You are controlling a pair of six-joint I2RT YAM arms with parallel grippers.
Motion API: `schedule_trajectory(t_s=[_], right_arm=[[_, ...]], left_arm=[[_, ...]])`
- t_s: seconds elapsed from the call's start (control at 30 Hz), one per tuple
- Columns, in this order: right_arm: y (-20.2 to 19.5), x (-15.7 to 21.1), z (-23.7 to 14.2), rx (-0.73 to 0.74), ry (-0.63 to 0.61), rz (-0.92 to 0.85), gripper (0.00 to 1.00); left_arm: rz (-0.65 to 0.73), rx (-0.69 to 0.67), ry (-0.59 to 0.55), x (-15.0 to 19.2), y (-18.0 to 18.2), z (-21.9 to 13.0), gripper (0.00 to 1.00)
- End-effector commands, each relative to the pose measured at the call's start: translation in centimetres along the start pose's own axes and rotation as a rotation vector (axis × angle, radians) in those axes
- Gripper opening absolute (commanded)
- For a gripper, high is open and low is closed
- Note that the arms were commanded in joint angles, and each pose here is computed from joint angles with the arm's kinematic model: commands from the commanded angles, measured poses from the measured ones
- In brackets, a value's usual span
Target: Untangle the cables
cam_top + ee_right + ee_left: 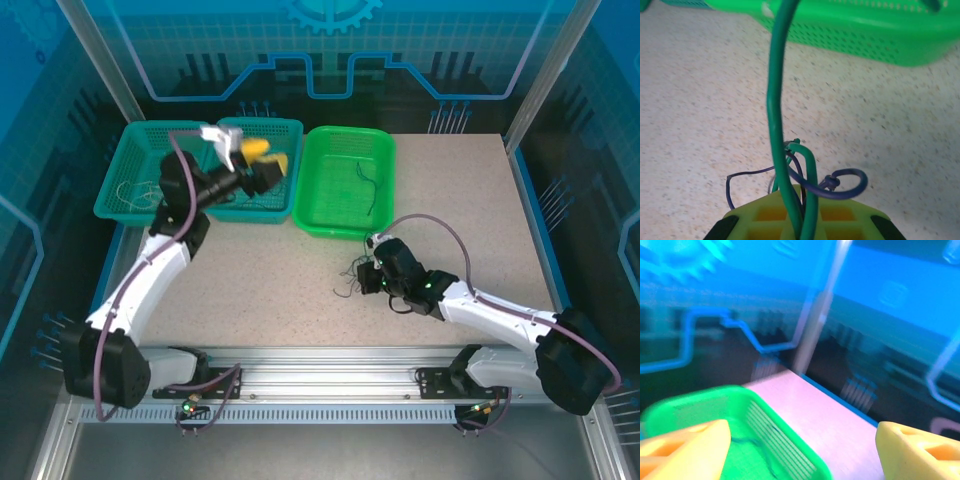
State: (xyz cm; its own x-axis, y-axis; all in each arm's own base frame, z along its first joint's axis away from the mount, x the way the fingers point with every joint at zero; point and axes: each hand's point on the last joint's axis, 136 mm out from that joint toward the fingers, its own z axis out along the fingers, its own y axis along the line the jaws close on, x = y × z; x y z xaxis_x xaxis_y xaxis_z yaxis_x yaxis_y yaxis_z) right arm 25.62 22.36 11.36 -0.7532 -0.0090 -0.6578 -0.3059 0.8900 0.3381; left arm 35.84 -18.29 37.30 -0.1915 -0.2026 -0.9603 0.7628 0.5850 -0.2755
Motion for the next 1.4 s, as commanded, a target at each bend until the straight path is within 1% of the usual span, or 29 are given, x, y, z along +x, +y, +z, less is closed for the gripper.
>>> schedule_trajectory(t_s=[0.0, 0.1, 0.17, 0.23, 0.3, 0.33, 0.37, 0.4, 0.47, 0.6, 0.73, 0.8, 0.87, 0.93, 0.97, 1.0, 1.1, 1.13, 1.17, 1.2, 1.33, 1.37], right_arm=[[1.8, -1.9, -1.4, -0.071, -0.019, -0.023, 0.03], [2.8, -3.3, -2.4, -0.103, -0.041, -0.037, 0.03], [3.4, -4.3, -3.2, -0.116, -0.059, -0.045, 0.03], [3.8, -5.1, -3.9, -0.126, -0.078, -0.037, 0.03], [4.3, -5.9, -4.6, -0.147, -0.092, -0.023, 0.03], [4.6, -6.2, -4.9, -0.161, -0.093, -0.018, 0.03], [4.8, -6.4, -5.1, -0.167, -0.086, -0.014, 0.04], [4.9, -6.6, -5.3, -0.169, -0.079, -0.011, 0.04], [5.3, -6.5, -5.6, -0.178, -0.053, -0.009, 0.04], [6.4, -8.1, -6.8, -0.196, -0.058, 0.001, 0.04], [6.9, -9.2, -7.7, -0.207, -0.081, 0.005, 0.04], [7.0, -9.3, -7.8, -0.213, -0.08, 0.005, 0.04], [6.7, -8.9, -7.6, -0.198, -0.067, 0.008, 0.05], [5.7, -8.5, -7.1, -0.155, -0.052, 0.033, 0.06], [5.0, -8.3, -6.9, -0.125, -0.048, 0.051, 0.07], [4.4, -8.1, -6.8, -0.101, -0.046, 0.065, 0.08], [2.5, -7.4, -6.6, -0.04, -0.043, 0.111, 0.15], [1.6, -7.1, -6.6, -0.01, -0.042, 0.137, 0.19], [0.4, -6.7, -6.6, 0.03, -0.039, 0.174, 0.2], [-0.7, -6.3, -6.6, 0.068, -0.034, 0.21, 0.2], [-6.4, -3.5, -7.4, 0.224, -0.018, 0.367, 0.09], [-7.9, -2.9, -7.9, 0.269, -0.021, 0.409, 0.09]], left_arm=[[0.125, 0.237, 0.114, 5.6, -5.6, -0.4, 0.77], [0.148, 0.324, 0.211, 10.6, -7.7, -0.4, 0.77], [0.113, 0.372, 0.251, 12.7, -8.4, -0.1, 0.77], [0.064, 0.416, 0.29, 14.3, -9.0, 0.5, 0.77], [0.061, 0.45, 0.321, 15.6, -9.7, 1.0, 0.77], [0.073, 0.463, 0.339, 16.2, -10.0, 1.3, 0.73], [0.094, 0.472, 0.353, 16.7, -10.2, 1.5, 0.68], [0.107, 0.469, 0.363, 17.1, -10.1, 1.8, 0.67], [0.129, 0.468, 0.362, 17.1, -9.8, 2.6, 0.66], [0.126, 0.502, 0.376, 17.6, -9.8, 3.5, 0.66], [0.131, 0.473, 0.379, 18.3, -9.0, 4.0, 0.64], [0.126, 0.467, 0.367, 18.0, -9.0, 4.2, 0.53], [0.115, 0.457, 0.357, 17.5, -8.9, 4.4, 0.27], [0.119, 0.447, 0.345, 17.0, -8.9, 4.5, 0.05], [0.125, 0.438, 0.335, 16.8, -8.8, 4.5, 0.0], [0.132, 0.434, 0.328, 16.7, -8.8, 4.4, 0.0], [0.143, 0.421, 0.315, 16.3, -8.8, 4.2, 0.0], [0.146, 0.414, 0.313, 16.2, -8.8, 4.1, 0.0], [0.149, 0.4, 0.313, 16.2, -8.6, 4.1, 0.0], [0.153, 0.386, 0.31, 16.1, -8.5, 4.0, 0.0], [0.161, 0.339, 0.28, 15.2, -7.8, 3.5, 0.0], [0.16, 0.327, 0.269, 14.9, -7.7, 3.4, 0.0]])
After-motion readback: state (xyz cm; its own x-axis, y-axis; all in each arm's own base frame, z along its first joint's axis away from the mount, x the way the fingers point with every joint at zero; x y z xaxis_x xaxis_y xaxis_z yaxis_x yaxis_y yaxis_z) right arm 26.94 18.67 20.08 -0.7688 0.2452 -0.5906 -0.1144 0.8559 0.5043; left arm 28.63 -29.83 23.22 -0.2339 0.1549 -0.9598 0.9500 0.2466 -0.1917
